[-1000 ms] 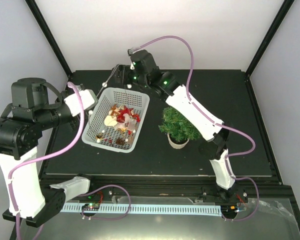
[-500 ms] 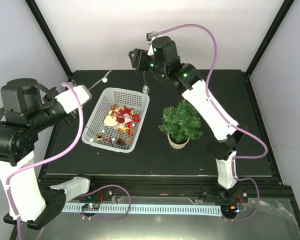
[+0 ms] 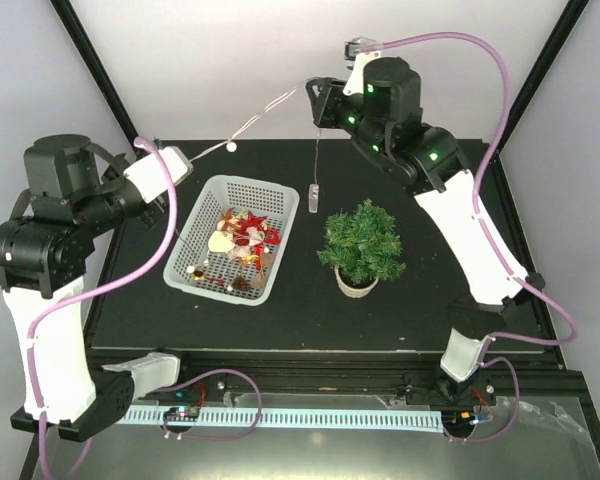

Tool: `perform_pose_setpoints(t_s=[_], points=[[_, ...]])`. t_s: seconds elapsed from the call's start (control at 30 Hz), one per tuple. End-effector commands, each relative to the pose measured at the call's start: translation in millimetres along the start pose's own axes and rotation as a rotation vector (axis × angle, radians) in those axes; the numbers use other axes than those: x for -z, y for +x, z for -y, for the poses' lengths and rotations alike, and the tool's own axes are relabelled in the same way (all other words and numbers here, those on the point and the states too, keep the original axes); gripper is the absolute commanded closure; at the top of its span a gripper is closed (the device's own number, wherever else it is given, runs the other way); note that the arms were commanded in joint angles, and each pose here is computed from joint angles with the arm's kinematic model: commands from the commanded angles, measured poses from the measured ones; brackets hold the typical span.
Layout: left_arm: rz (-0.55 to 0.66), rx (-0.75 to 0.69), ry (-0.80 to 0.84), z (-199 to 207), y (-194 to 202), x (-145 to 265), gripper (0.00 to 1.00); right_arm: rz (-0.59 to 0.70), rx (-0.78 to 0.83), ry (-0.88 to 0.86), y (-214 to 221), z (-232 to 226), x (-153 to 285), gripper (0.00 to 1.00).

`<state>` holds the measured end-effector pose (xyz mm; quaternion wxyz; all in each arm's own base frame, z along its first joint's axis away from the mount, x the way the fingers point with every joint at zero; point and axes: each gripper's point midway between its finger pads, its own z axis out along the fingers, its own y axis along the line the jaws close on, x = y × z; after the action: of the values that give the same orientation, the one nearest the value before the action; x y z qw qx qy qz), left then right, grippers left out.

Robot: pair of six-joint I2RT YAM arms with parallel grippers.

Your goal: Decorate the small christmas tree

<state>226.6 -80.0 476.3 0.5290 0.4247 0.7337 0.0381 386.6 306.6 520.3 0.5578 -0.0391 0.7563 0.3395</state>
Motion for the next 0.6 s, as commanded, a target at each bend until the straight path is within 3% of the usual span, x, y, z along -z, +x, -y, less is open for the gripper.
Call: perform_pose_setpoints(t_s=[0.0, 0.2, 0.57], points=[[0.11, 0.047, -0.007, -14.3, -26.0, -12.8, 0.98, 0.044, 0.034, 0.076, -16.4, 16.1, 29.3, 0.76], [0.171, 0.1, -0.025, -30.2, -42.4, -27.3, 0.98, 0.087, 0.06, 0.209, -25.2, 42.0, 66.2, 0.77], [0.279, 0.151, 0.102, -20.6, -66.2, -52.9, 0.98, 0.184, 0.093, 0.348, -43.0, 71.7, 131.7, 0.8]])
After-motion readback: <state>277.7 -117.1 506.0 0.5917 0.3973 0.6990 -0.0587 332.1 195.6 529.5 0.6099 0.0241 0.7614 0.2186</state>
